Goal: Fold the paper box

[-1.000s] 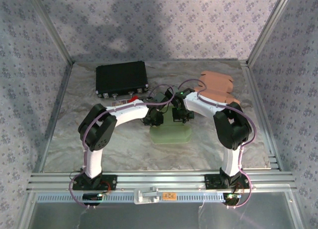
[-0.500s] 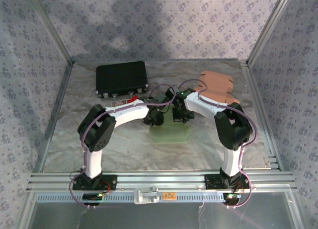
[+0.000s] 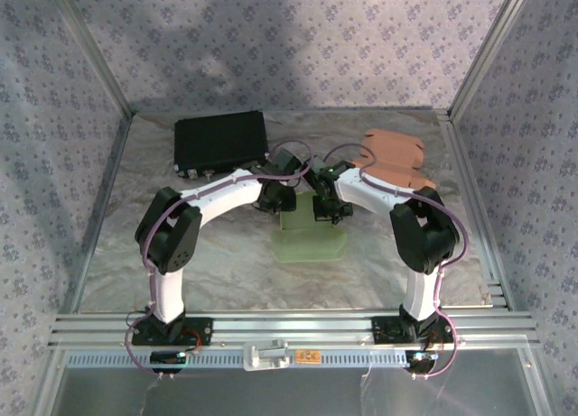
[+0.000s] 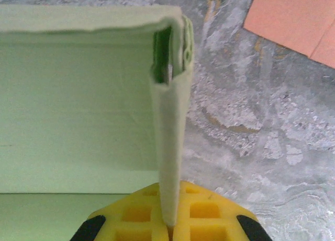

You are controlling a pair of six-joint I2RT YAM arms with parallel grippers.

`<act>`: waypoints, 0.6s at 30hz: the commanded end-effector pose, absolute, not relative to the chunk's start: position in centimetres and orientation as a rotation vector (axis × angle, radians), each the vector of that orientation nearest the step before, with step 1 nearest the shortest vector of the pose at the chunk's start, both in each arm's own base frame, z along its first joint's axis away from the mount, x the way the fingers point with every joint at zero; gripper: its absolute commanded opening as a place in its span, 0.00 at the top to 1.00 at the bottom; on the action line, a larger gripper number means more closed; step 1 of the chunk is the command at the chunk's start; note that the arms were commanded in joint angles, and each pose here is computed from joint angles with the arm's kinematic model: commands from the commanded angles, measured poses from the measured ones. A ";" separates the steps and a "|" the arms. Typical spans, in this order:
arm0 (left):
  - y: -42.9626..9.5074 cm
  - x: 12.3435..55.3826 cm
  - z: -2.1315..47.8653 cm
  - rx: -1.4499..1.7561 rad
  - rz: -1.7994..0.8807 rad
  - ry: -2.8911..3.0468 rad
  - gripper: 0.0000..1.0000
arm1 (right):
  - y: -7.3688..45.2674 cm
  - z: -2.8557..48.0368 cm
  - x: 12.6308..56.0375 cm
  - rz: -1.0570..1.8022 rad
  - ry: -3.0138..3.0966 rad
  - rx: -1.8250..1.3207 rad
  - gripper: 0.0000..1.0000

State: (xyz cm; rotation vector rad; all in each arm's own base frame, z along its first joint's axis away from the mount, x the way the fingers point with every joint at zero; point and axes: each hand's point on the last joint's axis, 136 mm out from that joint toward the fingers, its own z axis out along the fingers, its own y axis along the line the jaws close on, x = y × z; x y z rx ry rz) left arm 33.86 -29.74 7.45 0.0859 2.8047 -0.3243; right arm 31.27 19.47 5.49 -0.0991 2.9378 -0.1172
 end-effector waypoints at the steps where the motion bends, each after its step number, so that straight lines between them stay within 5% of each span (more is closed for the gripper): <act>1: -30.3 34.9 7.2 0.128 -0.333 2.798 0.65 | 19.1 6.0 30.5 -0.147 2.939 -0.094 1.00; 14: -29.1 34.9 5.7 0.139 -0.204 2.819 0.76 | 19.1 6.1 30.7 -0.144 2.936 -0.090 1.00; 18: -28.6 34.7 5.5 0.152 -0.112 2.825 0.94 | 19.1 6.2 30.8 -0.148 2.934 -0.083 1.00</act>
